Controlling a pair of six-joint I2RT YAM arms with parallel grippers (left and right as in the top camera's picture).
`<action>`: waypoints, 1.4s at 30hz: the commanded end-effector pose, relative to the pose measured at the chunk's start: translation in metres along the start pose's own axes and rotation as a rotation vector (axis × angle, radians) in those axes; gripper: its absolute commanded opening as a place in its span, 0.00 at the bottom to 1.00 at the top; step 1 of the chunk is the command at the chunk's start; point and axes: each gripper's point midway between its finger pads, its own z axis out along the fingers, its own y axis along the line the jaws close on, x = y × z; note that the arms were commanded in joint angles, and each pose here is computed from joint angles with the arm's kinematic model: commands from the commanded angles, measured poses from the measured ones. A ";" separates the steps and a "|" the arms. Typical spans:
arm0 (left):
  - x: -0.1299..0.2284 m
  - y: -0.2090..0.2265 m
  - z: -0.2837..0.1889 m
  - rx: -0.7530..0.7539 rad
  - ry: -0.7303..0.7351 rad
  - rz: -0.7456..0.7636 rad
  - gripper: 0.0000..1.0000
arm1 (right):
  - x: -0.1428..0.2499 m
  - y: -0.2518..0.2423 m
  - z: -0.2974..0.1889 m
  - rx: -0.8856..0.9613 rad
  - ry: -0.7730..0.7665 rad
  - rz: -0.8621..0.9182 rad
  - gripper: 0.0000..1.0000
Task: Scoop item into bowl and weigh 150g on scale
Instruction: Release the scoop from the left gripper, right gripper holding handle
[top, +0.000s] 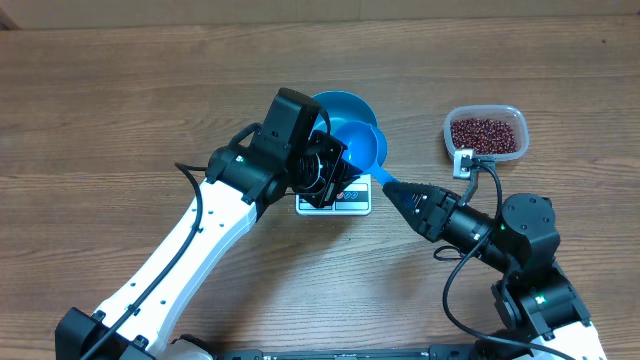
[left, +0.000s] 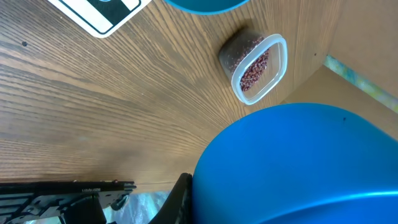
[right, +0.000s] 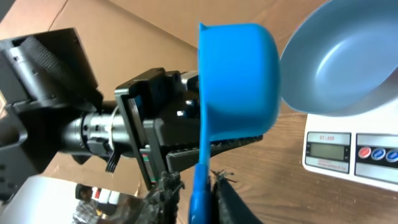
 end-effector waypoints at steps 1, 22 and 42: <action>0.006 -0.005 -0.005 0.017 0.013 0.014 0.05 | -0.006 0.004 0.002 -0.001 -0.012 -0.007 0.15; 0.010 -0.003 -0.003 0.010 0.013 0.023 0.04 | -0.003 0.004 0.004 -0.008 0.004 -0.004 0.15; 0.006 0.001 -0.004 -0.004 -0.001 0.018 0.05 | -0.004 0.007 0.004 -0.024 0.006 -0.003 0.04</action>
